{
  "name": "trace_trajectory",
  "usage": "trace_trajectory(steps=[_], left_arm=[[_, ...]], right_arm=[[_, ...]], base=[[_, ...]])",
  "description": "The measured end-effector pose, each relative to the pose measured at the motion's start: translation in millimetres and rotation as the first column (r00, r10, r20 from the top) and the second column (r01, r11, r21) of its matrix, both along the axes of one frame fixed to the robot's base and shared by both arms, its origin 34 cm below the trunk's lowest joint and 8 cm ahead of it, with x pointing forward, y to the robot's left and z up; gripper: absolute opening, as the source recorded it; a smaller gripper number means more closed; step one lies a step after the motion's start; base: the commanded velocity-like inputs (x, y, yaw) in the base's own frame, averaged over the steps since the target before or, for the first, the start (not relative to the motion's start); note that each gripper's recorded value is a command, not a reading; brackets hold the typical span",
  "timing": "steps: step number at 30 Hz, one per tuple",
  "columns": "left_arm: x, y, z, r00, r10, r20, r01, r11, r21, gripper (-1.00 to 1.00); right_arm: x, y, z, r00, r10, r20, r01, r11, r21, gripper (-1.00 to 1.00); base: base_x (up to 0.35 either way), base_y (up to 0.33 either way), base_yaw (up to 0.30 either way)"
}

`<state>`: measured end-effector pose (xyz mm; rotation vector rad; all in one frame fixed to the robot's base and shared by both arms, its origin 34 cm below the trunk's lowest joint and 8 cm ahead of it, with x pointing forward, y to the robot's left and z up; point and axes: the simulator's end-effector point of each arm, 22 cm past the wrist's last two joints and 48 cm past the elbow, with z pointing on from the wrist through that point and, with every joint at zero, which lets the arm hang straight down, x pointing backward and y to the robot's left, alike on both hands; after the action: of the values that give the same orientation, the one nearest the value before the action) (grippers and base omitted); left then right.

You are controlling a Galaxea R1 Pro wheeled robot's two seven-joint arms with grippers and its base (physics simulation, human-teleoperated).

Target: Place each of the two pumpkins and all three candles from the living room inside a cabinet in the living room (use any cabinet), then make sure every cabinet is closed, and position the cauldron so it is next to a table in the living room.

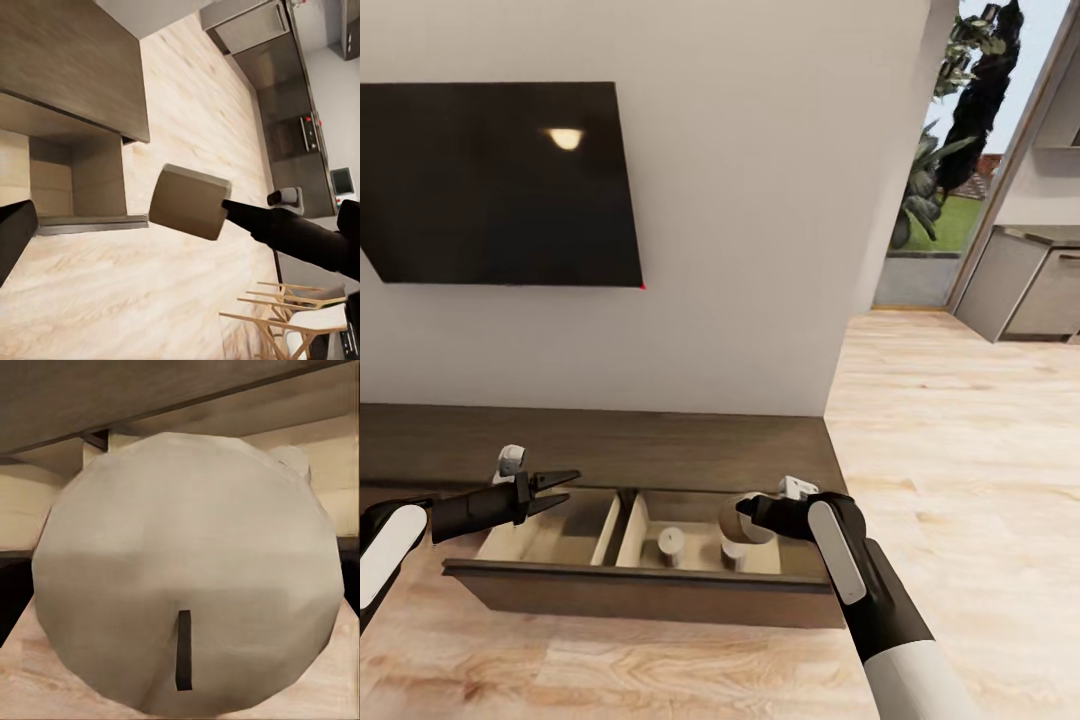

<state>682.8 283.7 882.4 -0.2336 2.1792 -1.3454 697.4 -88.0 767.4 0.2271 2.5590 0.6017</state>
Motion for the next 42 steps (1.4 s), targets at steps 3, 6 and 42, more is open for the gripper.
trace_trajectory(steps=[3,6,42], left_arm=[[0,0,0,1.000,0.000,0.000,0.000,1.000,0.000,1.00],[0,0,0,1.000,0.000,0.000,0.000,1.000,0.000,1.00],[0,-2,-1,1.000,-0.005,0.001,0.005,1.000,0.008,1.00]], right_arm=[[-1,-3,-3,1.000,-0.010,-0.010,0.010,1.000,-0.013,-1.00],[-2,-4,-6,1.000,-0.012,-0.018,0.012,1.000,-0.020,-1.00],[-39,-66,-74,0.964,-0.138,-0.227,0.061,0.946,-0.318,-1.00]], base=[[0.279,0.138,0.000],[0.269,0.142,0.000],[-0.024,-0.045,0.000]])
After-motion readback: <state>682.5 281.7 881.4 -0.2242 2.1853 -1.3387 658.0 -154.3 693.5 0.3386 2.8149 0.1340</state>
